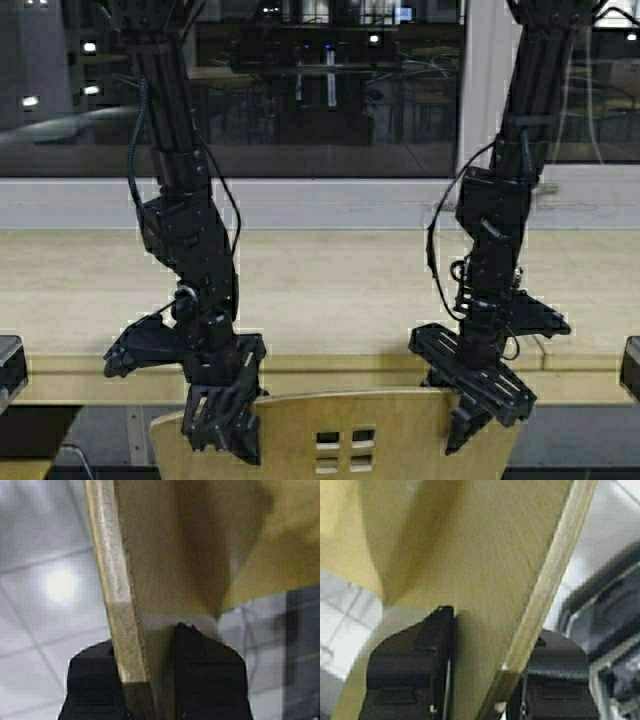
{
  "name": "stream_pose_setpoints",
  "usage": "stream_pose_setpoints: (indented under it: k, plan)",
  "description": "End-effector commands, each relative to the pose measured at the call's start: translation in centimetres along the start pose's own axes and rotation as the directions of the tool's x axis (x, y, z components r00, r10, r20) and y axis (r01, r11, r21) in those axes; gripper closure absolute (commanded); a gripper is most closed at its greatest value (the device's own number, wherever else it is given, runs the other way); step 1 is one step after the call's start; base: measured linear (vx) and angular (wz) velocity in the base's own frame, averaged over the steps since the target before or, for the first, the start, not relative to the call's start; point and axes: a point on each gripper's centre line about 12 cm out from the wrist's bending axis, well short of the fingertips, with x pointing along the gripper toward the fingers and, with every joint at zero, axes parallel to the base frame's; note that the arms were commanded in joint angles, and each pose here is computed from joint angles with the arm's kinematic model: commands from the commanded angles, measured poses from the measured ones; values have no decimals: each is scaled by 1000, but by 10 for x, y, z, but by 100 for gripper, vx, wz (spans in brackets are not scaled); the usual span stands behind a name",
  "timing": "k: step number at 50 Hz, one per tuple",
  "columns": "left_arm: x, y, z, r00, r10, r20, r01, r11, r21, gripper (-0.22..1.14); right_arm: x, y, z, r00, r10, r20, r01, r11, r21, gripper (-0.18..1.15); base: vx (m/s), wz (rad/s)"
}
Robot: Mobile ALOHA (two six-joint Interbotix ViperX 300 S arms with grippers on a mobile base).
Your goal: Push the chairs under the table
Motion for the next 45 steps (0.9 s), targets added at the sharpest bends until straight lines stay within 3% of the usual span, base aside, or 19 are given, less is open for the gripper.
stream_pose_setpoints:
  k: [1,36,41,45]
  plan:
    - [-18,-38,9,994,-108,19,106,990,90,88,-2,6,-13,1000,14,17,-11,984,-177,93,17,6]
    - [-22,-27,8,997,-74,-7,74,993,94,87,-10,8,-23,1000,13,3,-12,976,-219,91,14,0]
    - [-23,-27,6,997,-71,-21,73,992,103,83,-11,12,-22,1000,23,4,-21,975,-219,81,4,2]
    - [-22,-26,3,997,-60,-49,65,991,117,73,-11,14,-22,1000,22,-6,-22,977,-214,58,1,0]
